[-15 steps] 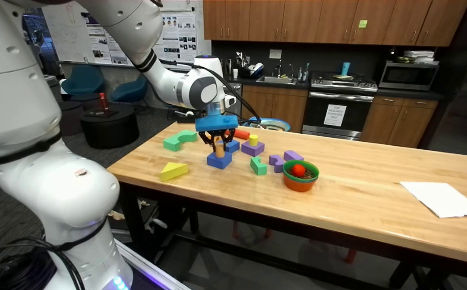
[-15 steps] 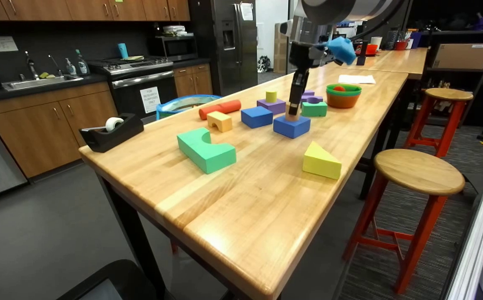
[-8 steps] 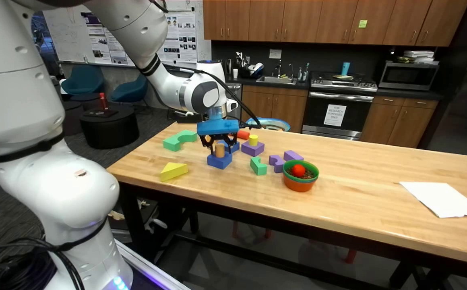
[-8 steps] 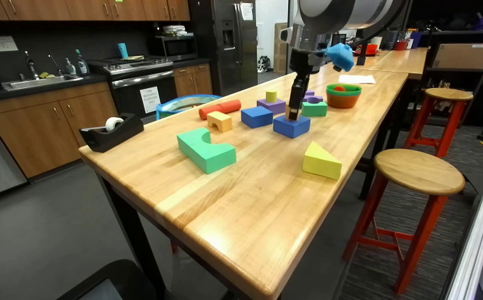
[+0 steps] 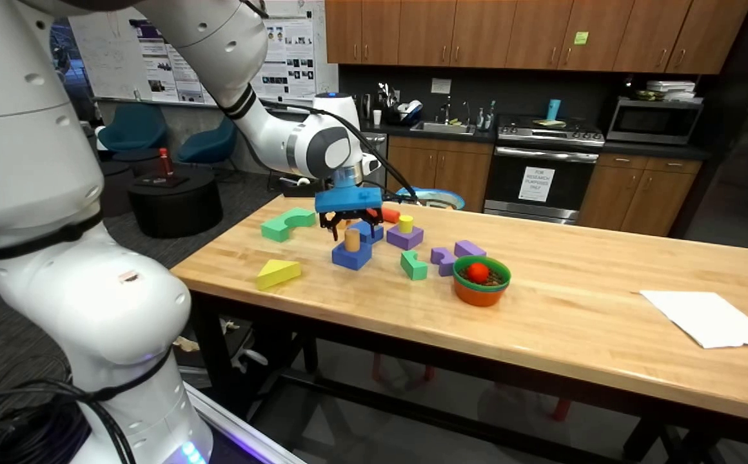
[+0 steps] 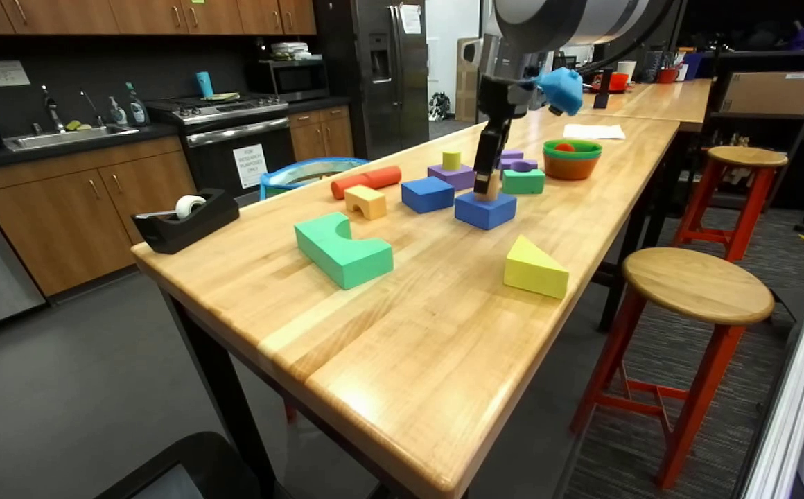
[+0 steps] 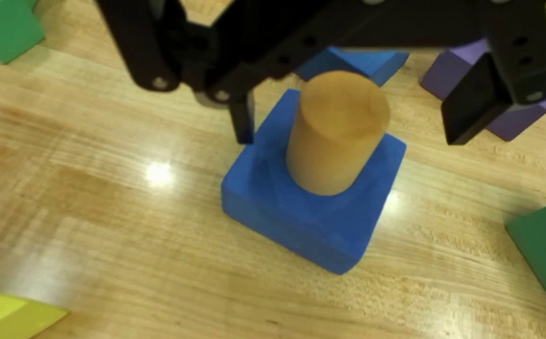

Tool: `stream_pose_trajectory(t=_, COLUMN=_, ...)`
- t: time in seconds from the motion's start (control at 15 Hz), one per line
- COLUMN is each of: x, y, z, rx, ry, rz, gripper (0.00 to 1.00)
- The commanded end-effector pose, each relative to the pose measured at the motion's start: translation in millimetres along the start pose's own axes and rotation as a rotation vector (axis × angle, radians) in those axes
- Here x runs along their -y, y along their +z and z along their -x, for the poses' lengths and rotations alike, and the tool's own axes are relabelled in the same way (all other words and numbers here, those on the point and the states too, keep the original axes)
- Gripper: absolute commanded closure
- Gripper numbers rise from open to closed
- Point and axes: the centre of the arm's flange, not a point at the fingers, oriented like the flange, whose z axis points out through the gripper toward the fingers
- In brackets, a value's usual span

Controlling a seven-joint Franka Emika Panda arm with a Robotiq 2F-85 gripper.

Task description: Lift the cylinder block and fit it inside the block with a hole in the middle

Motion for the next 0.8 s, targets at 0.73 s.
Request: stream_pose_trajectory(t=0.73, x=14.8, y=-106.2, z=25.8, rx=-0.167, ry=0.164, rz=0.167, gripper=0.00)
